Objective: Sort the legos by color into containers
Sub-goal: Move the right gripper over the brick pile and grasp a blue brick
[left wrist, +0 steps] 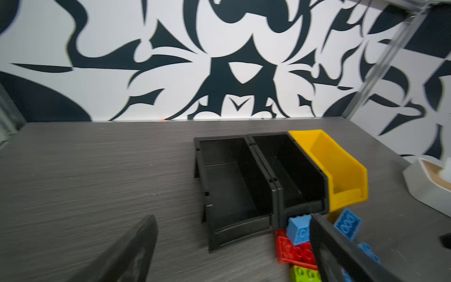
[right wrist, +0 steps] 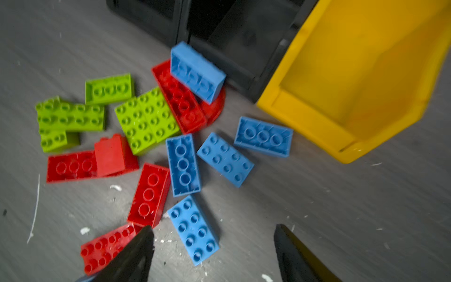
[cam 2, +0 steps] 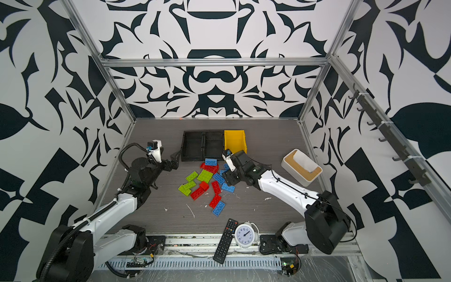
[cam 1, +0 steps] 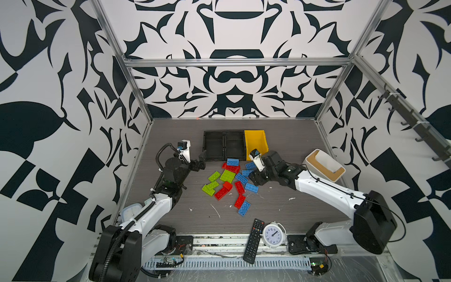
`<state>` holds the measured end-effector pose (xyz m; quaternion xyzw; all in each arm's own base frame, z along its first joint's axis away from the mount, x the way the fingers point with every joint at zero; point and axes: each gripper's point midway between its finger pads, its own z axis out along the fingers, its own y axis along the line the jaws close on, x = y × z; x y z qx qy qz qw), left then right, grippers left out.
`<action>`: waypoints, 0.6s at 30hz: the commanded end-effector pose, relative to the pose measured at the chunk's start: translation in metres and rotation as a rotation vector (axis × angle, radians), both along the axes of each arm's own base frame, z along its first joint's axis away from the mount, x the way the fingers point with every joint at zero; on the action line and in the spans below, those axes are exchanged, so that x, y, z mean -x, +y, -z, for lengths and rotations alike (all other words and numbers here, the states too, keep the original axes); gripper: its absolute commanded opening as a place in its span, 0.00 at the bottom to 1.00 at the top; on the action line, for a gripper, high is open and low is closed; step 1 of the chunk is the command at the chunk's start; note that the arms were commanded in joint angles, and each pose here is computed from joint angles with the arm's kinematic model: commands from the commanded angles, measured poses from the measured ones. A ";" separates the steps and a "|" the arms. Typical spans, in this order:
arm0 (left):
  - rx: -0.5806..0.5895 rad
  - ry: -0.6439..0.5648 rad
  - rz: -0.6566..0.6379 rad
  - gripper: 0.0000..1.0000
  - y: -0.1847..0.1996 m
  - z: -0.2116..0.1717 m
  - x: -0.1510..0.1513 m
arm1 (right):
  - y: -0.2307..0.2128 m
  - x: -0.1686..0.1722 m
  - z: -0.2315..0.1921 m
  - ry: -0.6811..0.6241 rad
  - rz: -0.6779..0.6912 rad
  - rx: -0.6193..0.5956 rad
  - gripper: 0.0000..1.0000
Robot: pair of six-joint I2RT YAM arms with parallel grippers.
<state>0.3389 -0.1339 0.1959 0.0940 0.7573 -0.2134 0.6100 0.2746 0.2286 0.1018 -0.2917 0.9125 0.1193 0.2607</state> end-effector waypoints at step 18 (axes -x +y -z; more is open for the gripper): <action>0.031 0.061 0.033 0.99 -0.005 0.020 0.016 | 0.021 0.008 0.049 0.173 -0.104 0.181 0.60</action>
